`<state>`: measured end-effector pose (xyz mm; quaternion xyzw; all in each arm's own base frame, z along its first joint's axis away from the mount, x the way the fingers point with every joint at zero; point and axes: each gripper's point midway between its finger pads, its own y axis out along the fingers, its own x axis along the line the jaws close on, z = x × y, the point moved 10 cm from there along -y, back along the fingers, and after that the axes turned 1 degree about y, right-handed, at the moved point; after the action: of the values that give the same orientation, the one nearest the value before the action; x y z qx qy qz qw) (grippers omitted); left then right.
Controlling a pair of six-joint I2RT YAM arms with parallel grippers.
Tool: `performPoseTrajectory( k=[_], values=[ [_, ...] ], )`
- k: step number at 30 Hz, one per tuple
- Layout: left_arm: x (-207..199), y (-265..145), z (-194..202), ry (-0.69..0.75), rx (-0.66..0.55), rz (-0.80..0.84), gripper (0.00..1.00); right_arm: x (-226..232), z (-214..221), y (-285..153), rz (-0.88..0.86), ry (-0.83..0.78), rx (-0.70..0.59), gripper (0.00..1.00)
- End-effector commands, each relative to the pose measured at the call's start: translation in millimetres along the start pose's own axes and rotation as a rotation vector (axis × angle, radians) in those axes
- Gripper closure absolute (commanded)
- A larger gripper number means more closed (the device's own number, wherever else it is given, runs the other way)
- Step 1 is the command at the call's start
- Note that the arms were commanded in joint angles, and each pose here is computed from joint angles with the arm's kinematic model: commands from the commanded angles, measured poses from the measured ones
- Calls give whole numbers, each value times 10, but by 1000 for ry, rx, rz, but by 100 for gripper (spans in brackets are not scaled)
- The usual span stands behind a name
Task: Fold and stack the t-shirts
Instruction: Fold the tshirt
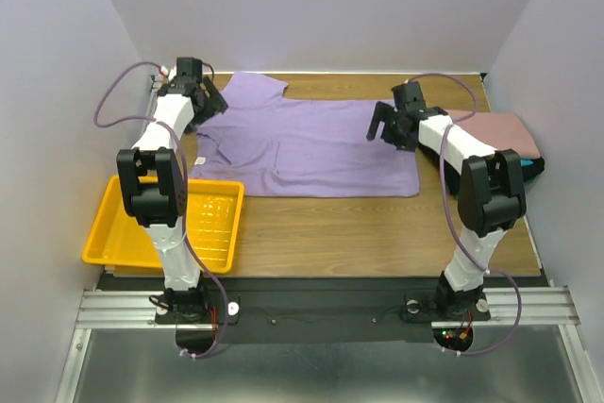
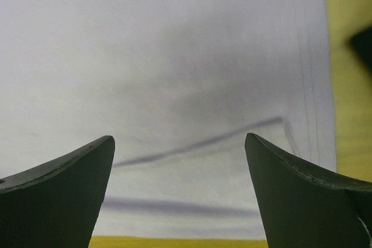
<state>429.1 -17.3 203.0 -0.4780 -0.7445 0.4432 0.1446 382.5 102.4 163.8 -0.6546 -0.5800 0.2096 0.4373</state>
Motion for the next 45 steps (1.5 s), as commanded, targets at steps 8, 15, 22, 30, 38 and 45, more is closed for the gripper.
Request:
performPoseTrajectory(
  k=[8,15,22,30,38,45],
  values=[
    [-890,-48,-1228,123,-343,362,1,323,-1024,-113,52,-22,-329,0],
    [-1122,380,-1451,170,-572,493,1,403,-1161,140,29,-39,-324,0],
    [-1147,1052,-1323,156,-563,448,1,350,-1090,320,52,-66,-287,0],
    [-1108,1443,-1085,185,-511,351,1,308,-996,473,56,-74,-241,0],
    [-955,1322,-913,286,-402,153,6,251,-918,520,76,-84,-218,0],
    [-885,1400,-753,327,-310,157,31,233,-902,556,77,-82,-208,0]
  ],
)
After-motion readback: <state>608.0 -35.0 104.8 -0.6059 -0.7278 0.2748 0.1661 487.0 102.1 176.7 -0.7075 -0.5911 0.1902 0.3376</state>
